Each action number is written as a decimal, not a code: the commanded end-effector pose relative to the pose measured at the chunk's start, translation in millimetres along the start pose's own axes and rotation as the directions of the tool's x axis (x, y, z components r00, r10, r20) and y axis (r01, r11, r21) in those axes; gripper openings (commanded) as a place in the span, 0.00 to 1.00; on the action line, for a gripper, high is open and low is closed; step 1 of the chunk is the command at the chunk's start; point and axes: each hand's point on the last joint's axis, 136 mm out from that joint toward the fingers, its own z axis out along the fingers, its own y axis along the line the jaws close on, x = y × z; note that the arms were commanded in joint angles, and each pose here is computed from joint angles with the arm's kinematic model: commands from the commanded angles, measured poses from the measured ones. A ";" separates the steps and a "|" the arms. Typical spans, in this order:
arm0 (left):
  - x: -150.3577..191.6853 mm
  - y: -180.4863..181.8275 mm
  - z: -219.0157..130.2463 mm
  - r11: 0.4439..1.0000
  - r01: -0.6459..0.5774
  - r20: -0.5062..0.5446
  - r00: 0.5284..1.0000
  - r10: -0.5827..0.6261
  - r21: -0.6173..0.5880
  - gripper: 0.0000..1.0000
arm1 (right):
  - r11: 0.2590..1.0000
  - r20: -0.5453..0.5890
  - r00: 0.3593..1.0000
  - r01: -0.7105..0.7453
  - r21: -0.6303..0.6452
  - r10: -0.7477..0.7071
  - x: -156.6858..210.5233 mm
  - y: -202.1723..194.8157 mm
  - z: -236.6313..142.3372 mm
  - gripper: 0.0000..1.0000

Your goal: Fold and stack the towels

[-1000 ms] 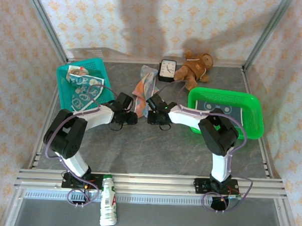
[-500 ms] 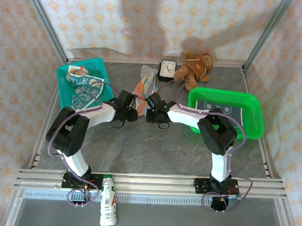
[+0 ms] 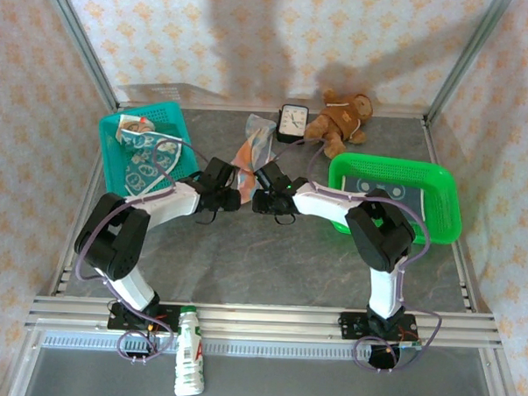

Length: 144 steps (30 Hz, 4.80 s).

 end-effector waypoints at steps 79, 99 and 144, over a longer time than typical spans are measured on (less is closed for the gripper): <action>96.9 14.9 -30.2 0.942 0.331 -0.226 0.915 -0.333 -0.046 0.38 | 0.970 -0.073 0.984 -0.148 0.191 0.165 46.1 -111.6 -47.7 0.28; 105.1 14.0 -19.4 0.955 0.284 -0.239 0.924 -0.297 -0.090 0.35 | 0.963 -0.121 0.986 -0.078 0.260 0.112 60.6 -116.9 -28.4 0.25; -99.5 -26.5 -202.3 0.966 0.251 0.271 0.927 -0.260 0.068 0.00 | 0.985 0.427 0.904 -0.066 0.158 -0.007 -98.3 -51.6 -213.5 0.00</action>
